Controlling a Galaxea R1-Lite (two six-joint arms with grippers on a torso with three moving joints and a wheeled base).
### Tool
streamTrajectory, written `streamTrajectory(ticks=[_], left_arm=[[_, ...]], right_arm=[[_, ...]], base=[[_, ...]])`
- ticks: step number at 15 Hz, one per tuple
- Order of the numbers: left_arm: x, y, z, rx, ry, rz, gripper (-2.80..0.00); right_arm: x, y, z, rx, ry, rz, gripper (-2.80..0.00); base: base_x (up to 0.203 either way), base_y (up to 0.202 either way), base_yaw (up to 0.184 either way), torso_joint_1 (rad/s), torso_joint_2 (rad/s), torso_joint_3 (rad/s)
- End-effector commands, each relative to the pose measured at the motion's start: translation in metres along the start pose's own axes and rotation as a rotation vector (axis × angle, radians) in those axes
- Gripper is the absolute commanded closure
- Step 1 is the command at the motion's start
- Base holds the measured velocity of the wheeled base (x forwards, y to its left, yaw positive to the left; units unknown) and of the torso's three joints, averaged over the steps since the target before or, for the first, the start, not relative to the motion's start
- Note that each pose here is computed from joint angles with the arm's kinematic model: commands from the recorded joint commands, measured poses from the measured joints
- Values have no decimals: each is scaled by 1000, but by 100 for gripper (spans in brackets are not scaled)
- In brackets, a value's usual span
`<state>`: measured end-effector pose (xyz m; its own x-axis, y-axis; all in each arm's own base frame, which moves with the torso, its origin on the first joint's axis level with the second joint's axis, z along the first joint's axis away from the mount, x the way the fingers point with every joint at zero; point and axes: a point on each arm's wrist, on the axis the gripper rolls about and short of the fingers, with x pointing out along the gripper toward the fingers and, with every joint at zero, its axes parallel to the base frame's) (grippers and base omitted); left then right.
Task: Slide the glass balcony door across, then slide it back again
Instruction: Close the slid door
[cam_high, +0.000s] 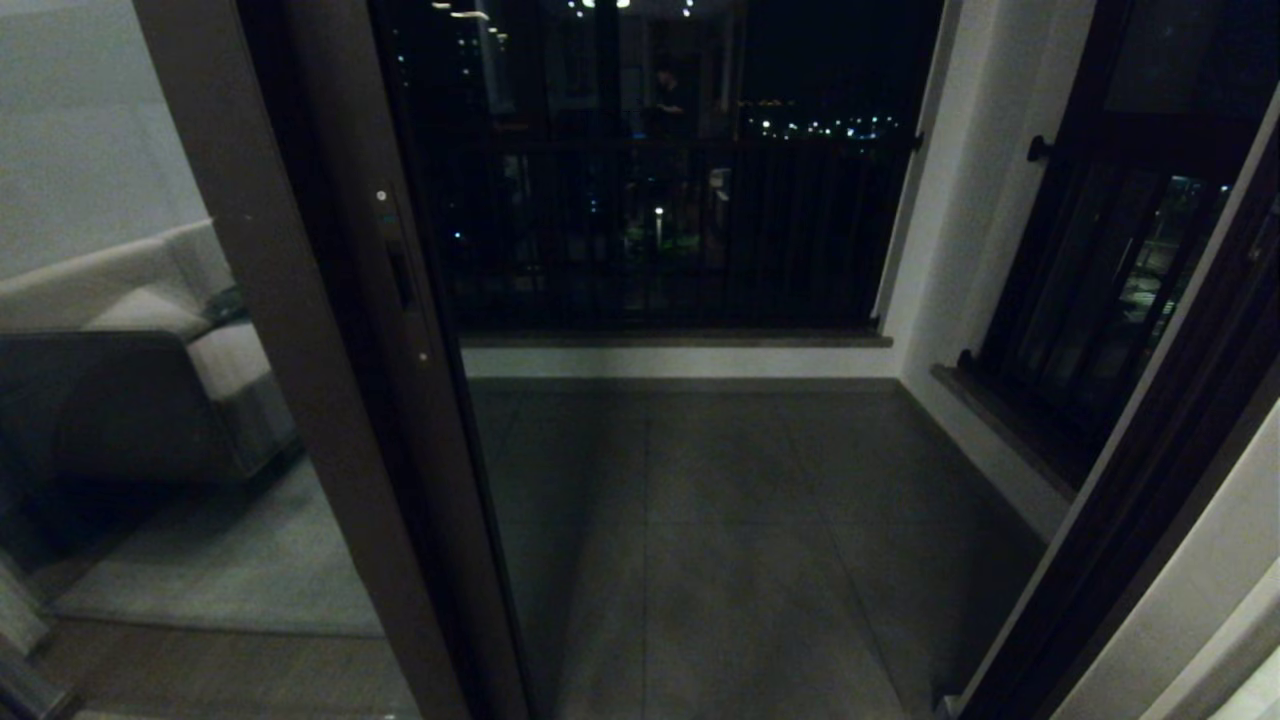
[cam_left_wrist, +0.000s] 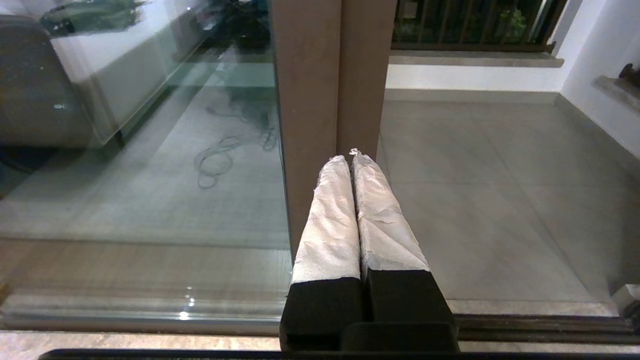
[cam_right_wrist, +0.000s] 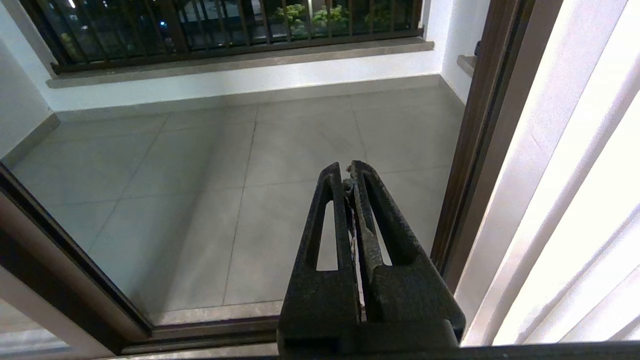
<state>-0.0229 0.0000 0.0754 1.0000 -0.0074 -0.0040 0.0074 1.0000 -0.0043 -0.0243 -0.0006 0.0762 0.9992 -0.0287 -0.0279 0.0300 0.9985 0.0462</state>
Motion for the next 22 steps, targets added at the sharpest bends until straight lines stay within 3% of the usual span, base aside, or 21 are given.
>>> streamTrajectory(ticks=[1, 8, 11, 14, 19, 20, 22], left_arm=[[0, 0, 0, 0, 2, 0, 0], [0, 0, 0, 0, 1, 0, 0], [0, 0, -1, 56, 8, -6, 0], [0, 0, -1, 14, 5, -2, 0], [0, 0, 0, 10, -1, 0, 0], [-1, 0, 2, 8, -9, 0, 0], [-9, 0, 30, -8, -93, -11, 0]], right_arm=[[0, 0, 0, 0, 1, 0, 0], [0, 0, 0, -6, 0, 0, 0], [0, 0, 0, -6, 0, 1, 0], [0, 0, 0, -6, 0, 0, 0], [0, 0, 0, -6, 0, 0, 0], [0, 0, 0, -6, 0, 1, 0], [0, 0, 0, -6, 0, 0, 0]], base=[[0, 0, 0, 0, 0, 0], [0, 0, 0, 0, 0, 0], [0, 0, 0, 0, 0, 0], [0, 0, 0, 0, 0, 0], [0, 0, 0, 0, 0, 0], [0, 0, 0, 0, 0, 0], [0, 0, 0, 0, 0, 0]])
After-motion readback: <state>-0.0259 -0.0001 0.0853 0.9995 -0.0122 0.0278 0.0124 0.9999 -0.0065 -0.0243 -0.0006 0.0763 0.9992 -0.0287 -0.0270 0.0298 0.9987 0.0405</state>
